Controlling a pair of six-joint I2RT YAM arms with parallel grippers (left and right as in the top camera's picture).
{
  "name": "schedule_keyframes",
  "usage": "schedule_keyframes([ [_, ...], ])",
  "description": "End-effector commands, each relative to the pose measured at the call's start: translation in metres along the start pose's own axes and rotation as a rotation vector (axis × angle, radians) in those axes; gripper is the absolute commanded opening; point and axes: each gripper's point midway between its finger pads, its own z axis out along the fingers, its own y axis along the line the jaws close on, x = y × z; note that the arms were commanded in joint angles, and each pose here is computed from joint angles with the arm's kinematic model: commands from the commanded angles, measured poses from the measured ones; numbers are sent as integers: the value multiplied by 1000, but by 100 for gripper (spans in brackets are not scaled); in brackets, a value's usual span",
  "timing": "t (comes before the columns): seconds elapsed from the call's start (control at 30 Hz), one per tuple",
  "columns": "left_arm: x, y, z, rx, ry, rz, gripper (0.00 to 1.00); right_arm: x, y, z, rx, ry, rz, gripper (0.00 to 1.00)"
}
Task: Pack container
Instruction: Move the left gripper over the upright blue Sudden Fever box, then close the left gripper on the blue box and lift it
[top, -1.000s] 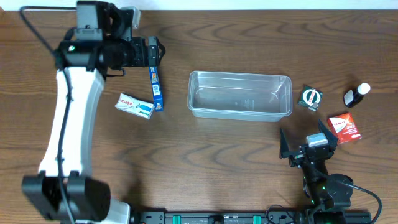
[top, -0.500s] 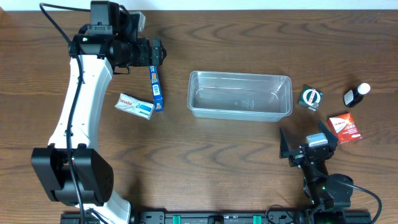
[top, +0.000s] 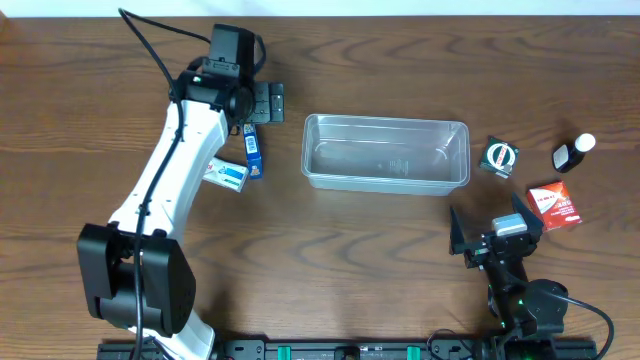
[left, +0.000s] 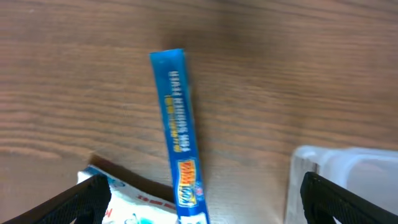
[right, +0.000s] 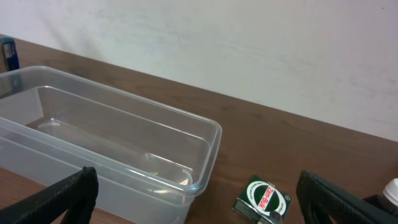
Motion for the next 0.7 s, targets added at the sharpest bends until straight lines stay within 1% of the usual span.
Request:
schedule_keyframes([
  [0.0,4,17,11,-74,-6,-111,98,1,2,0,-7,2,7,99],
  [0.2,10,17,26,-68,-23,-145,98,1,2,0,-8,2,7,98],
  [0.4,25,19,45,-68,-24,-162,100,1,2,0,-7,2,7,99],
  [0.43,27,20,46,-69,-23,-163,98,1,2,0,-8,2,7,99],
  [0.5,26,19,46,-66,-29,-163,89,1,2,0,-8,2,7,99],
  [0.53,24,19,46,-65,-34,-164,82,1,2,0,-7,2,7,99],
  [0.6,21,18,46,-60,-47,-166,74,1,2,0,-8,2,7,99],
  [0.67,20,18,47,-59,-53,-166,74,1,2,0,-8,2,7,99],
])
